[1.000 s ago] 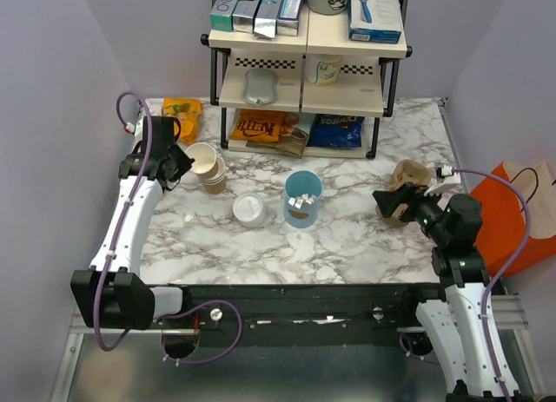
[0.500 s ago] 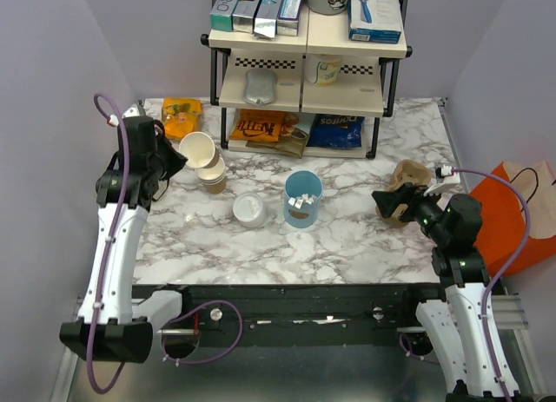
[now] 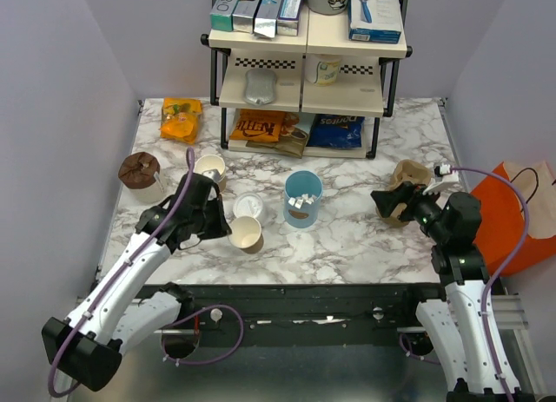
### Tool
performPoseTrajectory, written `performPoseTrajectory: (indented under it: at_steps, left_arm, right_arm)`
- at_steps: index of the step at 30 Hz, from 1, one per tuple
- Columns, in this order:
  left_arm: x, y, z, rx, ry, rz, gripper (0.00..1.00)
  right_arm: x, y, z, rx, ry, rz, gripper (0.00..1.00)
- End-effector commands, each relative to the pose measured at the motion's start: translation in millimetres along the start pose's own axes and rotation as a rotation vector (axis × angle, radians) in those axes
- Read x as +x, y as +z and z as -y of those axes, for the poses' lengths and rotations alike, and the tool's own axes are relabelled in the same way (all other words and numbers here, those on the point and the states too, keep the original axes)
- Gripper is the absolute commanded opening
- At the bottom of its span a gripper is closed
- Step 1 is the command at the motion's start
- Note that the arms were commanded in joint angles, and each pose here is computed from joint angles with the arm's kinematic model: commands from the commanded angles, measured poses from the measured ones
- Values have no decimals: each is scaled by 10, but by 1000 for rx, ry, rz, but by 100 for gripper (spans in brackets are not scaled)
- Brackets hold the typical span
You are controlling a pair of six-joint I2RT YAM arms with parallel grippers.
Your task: Pack the takeout coffee
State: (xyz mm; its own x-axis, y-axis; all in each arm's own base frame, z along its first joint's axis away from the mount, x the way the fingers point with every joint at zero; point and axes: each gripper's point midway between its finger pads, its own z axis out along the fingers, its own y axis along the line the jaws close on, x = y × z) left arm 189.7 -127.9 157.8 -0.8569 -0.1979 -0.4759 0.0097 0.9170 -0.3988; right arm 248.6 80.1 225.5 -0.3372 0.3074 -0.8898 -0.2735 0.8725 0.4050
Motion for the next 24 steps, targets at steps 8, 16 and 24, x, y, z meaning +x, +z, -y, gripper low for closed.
performPoseTrajectory:
  at_steps: [8,16,24]
  left_arm:
    - [237,373,613,59,115,4,0]
    - [384,652,725,15,161,-58,0]
    - [419,766,758,-36,193,-86,20]
  right_arm:
    - [-13,15,46,24,13,16,100]
    - [16,12,112,60,23,7,100]
    - [56,36,142,72,31,-18,100]
